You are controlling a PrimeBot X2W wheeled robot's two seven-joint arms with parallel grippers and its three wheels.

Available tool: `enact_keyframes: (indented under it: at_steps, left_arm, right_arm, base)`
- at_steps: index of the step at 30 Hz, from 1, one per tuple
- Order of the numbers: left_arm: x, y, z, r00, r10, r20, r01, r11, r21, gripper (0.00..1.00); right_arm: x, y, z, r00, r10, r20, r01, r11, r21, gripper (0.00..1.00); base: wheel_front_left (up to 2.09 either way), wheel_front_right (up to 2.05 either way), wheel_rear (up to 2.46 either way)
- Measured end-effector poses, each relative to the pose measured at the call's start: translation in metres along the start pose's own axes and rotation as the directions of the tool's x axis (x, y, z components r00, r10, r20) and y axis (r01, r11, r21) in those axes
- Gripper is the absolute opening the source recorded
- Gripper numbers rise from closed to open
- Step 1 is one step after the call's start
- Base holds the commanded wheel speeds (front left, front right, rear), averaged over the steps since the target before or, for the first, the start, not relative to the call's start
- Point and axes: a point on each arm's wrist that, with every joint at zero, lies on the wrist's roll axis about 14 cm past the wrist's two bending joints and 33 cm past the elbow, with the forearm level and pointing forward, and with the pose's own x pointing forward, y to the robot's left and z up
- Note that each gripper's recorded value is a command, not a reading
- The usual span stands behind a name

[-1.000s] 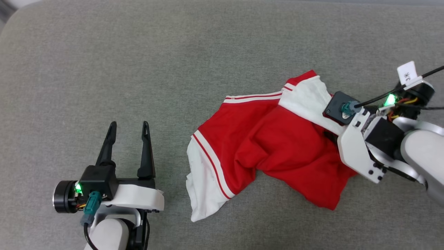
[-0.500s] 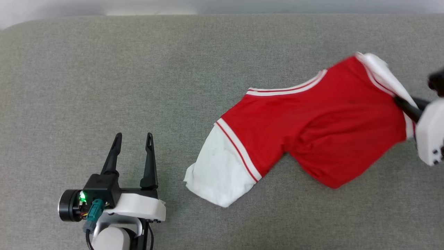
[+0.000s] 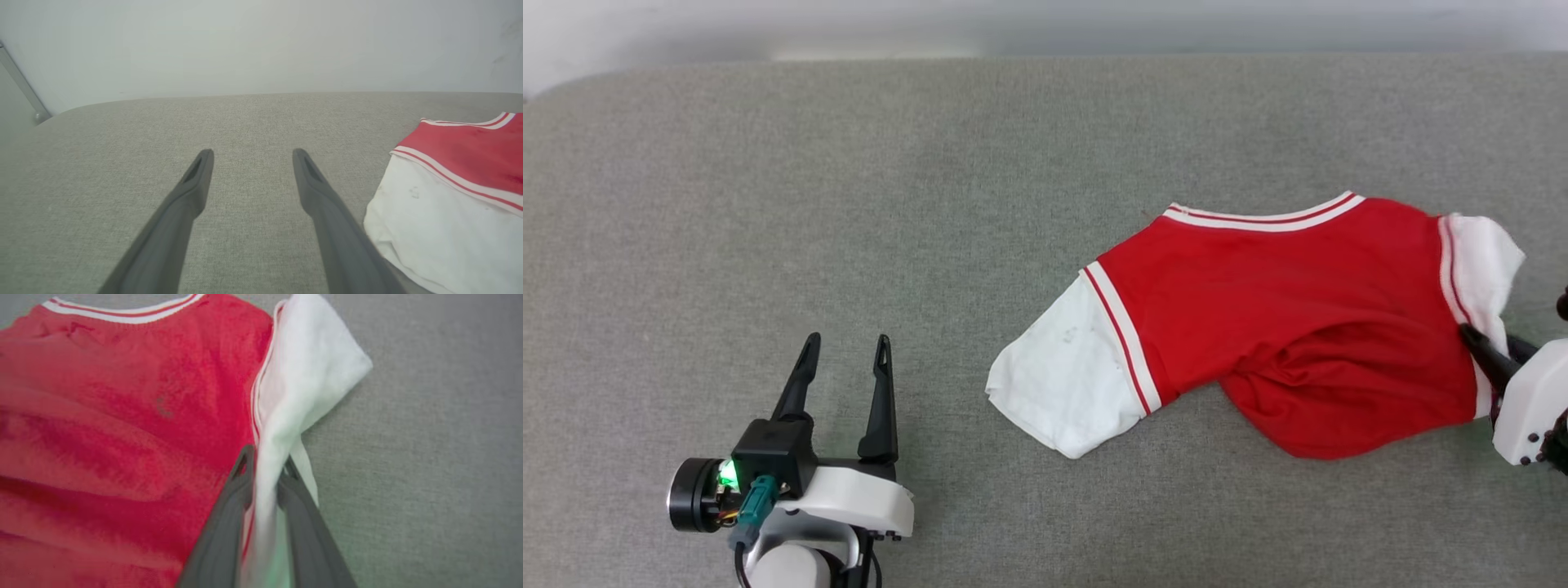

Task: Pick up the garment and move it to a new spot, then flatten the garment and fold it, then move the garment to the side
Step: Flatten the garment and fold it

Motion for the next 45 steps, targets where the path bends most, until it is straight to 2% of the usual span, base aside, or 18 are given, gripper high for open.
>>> enact_keyframes:
  at_steps: [4, 8, 13, 14, 15, 17, 19, 22, 27, 31, 36, 43, 45]
  left_arm:
    - [-0.001, 0.004, 0.014, 0.999, -0.003, 0.037, 0.003, 1.000, 0.019, 1.00]
    - [0.007, 0.006, 0.040, 0.994, -0.032, 0.109, 0.026, 0.998, 0.053, 1.00]
    - [0.025, 0.001, 0.070, 0.977, -0.119, 0.179, 0.097, 0.987, 0.126, 1.00]
    - [0.040, -0.009, 0.089, 0.963, -0.182, 0.197, 0.150, 0.975, 0.164, 1.00]
    - [0.045, -0.014, 0.093, 0.960, -0.206, 0.187, 0.174, 0.969, 0.176, 1.00]
    - [0.054, -0.023, 0.097, 0.957, -0.247, 0.152, 0.219, 0.959, 0.180, 1.00]
    - [0.064, -0.030, 0.095, 0.956, -0.283, 0.072, 0.263, 0.942, 0.208, 1.00]
    - [0.071, -0.050, 0.089, 0.935, -0.350, -0.051, 0.353, 0.914, 0.198, 1.00]
    - [0.067, -0.081, 0.064, 0.827, -0.465, -0.314, 0.531, 0.831, 0.167, 1.00]
    - [0.051, -0.094, 0.033, 0.687, -0.495, -0.533, 0.639, 0.760, 0.119, 1.00]
    - [0.036, -0.094, -0.001, 0.518, -0.467, -0.717, 0.717, 0.694, 0.066, 1.00]
    - [0.017, -0.093, -0.054, 0.316, -0.384, -0.868, 0.789, 0.614, 0.015, 1.00]
    - [0.013, -0.093, -0.068, 0.268, -0.370, -0.889, 0.795, 0.606, -0.013, 1.00]
  right_arm:
    - [-0.015, -0.006, 0.035, 0.984, -0.026, 0.175, 0.032, 0.999, -0.030, 1.00]
    - [-0.040, -0.018, 0.075, 0.927, -0.073, 0.368, 0.100, 0.993, -0.055, 1.00]
    - [-0.073, -0.017, 0.112, 0.812, -0.105, 0.574, 0.175, 0.982, -0.068, 1.00]
    - [-0.087, -0.006, 0.117, 0.754, -0.116, 0.647, 0.203, 0.977, -0.061, 1.00]
    - [-0.091, -0.001, 0.117, 0.739, -0.118, 0.663, 0.212, 0.975, -0.063, 1.00]
    - [-0.096, 0.009, 0.112, 0.722, -0.125, 0.681, 0.222, 0.973, -0.057, 1.00]
    - [-0.100, 0.021, 0.104, 0.719, -0.130, 0.683, 0.224, 0.973, -0.050, 1.00]
    - [-0.105, 0.032, 0.098, 0.716, -0.135, 0.685, 0.228, 0.972, -0.046, 1.00]
    - [-0.108, 0.040, 0.087, 0.728, -0.151, 0.669, 0.233, 0.972, -0.034, 1.00]
    - [-0.110, 0.040, 0.084, 0.729, -0.162, 0.665, 0.243, 0.970, -0.030, 1.00]
    - [-0.107, 0.037, 0.078, 0.741, -0.178, 0.647, 0.256, 0.966, -0.028, 1.00]
    - [-0.098, 0.032, 0.072, 0.758, -0.193, 0.623, 0.269, 0.963, -0.030, 1.00]
    - [-0.093, 0.031, 0.071, 0.762, -0.193, 0.618, 0.271, 0.962, -0.033, 1.00]
  base:
    - [0.00, 0.00, 0.00]
    - [0.00, 0.00, 0.00]
    - [0.00, 0.00, 0.00]
    - [0.00, 0.00, 0.00]
    - [0.00, 0.00, 0.00]
    - [0.00, 0.00, 0.00]
    - [0.00, 0.00, 0.00]
    - [0.00, 0.00, 0.00]
    - [0.00, 0.00, 0.00]
    - [0.00, 0.00, 0.00]
    - [0.00, 0.00, 0.00]
    - [0.00, 0.00, 0.00]
    - [0.00, 0.00, 0.00]
